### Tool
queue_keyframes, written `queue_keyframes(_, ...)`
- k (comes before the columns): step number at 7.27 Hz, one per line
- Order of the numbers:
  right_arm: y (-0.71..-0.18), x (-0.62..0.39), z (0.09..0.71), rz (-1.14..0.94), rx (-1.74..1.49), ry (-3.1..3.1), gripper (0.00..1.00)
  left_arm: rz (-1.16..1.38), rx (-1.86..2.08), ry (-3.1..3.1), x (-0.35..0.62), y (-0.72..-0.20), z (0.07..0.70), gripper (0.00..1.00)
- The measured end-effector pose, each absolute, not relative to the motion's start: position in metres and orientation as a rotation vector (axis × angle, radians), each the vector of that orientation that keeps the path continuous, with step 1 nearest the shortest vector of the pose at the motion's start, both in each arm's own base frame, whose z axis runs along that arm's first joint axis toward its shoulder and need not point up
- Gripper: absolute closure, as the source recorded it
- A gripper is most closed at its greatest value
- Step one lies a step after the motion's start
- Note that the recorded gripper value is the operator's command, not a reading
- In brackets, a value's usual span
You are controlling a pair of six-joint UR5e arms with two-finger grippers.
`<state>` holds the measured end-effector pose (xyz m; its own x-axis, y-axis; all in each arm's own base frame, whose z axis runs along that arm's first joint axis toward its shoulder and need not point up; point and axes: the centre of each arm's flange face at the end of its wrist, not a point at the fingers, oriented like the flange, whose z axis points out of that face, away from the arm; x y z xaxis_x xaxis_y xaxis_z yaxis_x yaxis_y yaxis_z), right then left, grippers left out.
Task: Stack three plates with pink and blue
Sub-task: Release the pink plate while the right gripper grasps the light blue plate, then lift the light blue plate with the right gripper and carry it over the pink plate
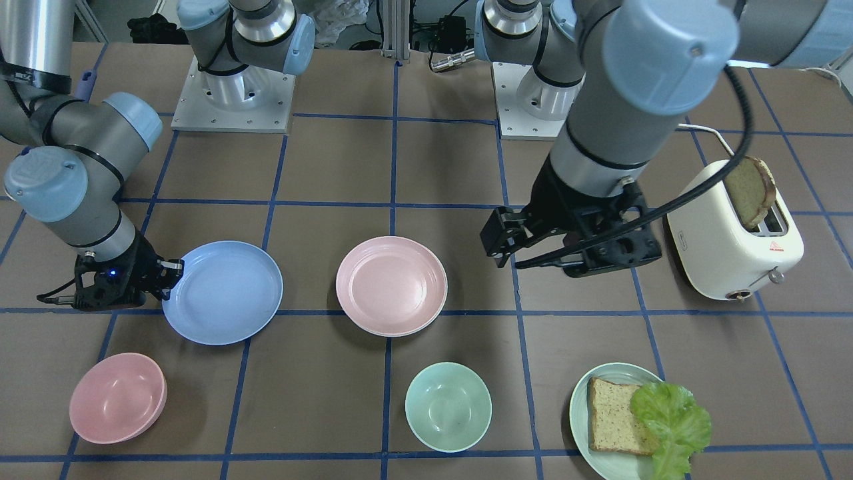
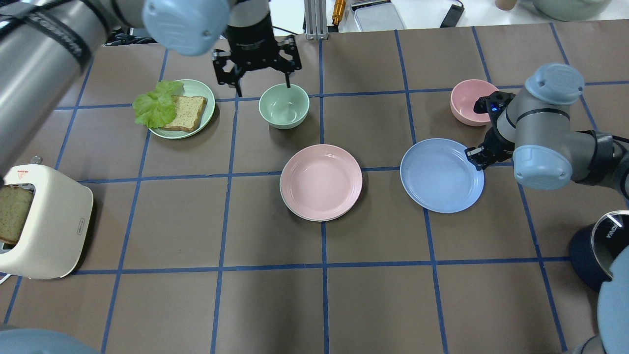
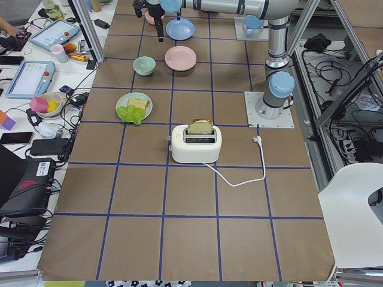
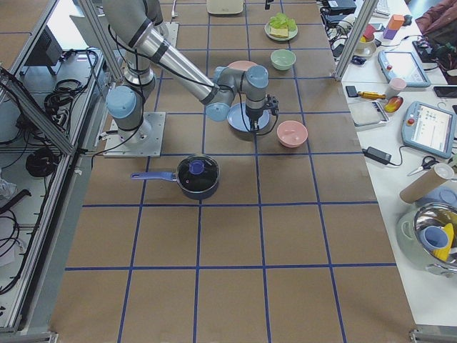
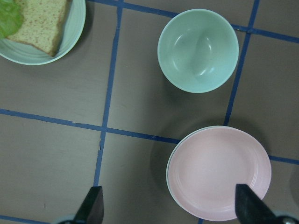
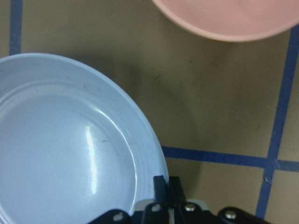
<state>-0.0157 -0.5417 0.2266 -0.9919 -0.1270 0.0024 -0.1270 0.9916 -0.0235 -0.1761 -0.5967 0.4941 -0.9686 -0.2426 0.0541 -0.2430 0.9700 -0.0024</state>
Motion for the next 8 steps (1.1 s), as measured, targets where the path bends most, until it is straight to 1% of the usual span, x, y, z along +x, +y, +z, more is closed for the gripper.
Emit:
queue_keyframes(2, -0.549, -0.017, 0.242, 0.023, 0.202, -3.144, 1.00, 0.092, 0.397, -3.047, -0.162, -0.570, 0.531, 0.00)
queue_keyframes(5, -0.551, -0.011, 0.267, 0.041, 0.205, -3.195, 1.00, 0.120, 0.398, -3.059, -0.156, -0.531, 0.506, 0.00)
queue_keyframes(8, -0.561, -0.002, 0.311, 0.036, 0.192, -3.249, 1.00, 0.159, 0.369, -3.072, -0.143, -0.507, 0.505, 0.00)
